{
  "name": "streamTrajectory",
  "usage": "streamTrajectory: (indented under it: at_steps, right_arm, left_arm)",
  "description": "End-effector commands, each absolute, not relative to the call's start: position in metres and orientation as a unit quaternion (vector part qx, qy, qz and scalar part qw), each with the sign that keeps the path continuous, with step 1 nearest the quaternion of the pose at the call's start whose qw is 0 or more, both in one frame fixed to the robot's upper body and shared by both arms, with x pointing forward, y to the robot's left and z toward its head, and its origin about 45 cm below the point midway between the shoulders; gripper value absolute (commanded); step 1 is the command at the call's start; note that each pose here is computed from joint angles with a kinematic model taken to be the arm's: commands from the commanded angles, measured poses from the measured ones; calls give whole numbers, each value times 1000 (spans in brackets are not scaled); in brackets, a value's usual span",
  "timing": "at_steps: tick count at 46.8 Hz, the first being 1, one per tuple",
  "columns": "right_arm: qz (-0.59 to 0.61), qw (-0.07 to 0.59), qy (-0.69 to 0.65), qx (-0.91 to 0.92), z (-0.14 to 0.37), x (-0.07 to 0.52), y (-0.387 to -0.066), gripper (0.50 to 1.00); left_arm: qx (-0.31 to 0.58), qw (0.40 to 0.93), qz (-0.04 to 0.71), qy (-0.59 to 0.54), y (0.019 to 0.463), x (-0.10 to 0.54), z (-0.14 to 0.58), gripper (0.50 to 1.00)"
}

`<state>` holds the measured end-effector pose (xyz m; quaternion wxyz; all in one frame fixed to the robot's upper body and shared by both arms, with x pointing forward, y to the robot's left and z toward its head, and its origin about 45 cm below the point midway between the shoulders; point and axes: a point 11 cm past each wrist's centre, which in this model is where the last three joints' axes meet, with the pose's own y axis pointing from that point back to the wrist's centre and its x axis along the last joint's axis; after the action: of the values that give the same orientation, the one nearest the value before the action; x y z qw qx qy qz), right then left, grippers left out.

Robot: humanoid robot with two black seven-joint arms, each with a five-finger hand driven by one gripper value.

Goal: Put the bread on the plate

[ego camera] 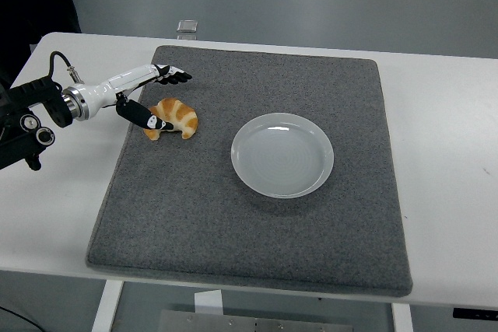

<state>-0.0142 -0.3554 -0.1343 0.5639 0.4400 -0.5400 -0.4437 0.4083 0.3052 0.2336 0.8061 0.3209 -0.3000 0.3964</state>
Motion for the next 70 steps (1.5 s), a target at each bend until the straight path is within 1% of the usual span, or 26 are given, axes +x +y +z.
streamTrajectory:
  at_steps: [1, 7, 20, 38, 41, 59, 63, 66, 68, 70]
  right_arm:
    - [-444, 564, -540, 440, -134, -14, -355, 952]
    - [-443, 564, -540, 440, -134, -14, -355, 952]
    - [-444, 564, -540, 440, -134, -14, -355, 952]
    - [-443, 564, -540, 440, -134, -14, -355, 952]
    - [-443, 564, -540, 440, -134, -14, -355, 954]
    - [-443, 564, -540, 440, -134, -14, -355, 952]
    - [-444, 564, -540, 440, -134, -14, -355, 952]
    - [-444, 564, -540, 440, -134, -14, -355, 952]
    - [-444, 564, -540, 440, -134, -14, -355, 952]
    - [-444, 564, -540, 440, -134, -14, -355, 952]
  left_arm:
    - [326, 798, 395, -317, 303, 409, 231, 947]
    - [331, 787, 396, -337, 300, 407, 224, 949]
    - [355, 774, 391, -348, 309, 408, 214, 958]
    - [369, 770, 384, -352, 302, 415, 200, 973]
    - [368, 770, 384, -353, 301, 415, 200, 992]
    - [369, 772, 380, -351, 301, 415, 200, 988]
    - [372, 774, 375, -350, 300, 413, 198, 967]
    - [377, 774, 370, -349, 301, 412, 195, 930]
    - [376, 775, 368, -350, 300, 412, 195, 892]
    - [377, 774, 369, -349, 301, 411, 194, 872]
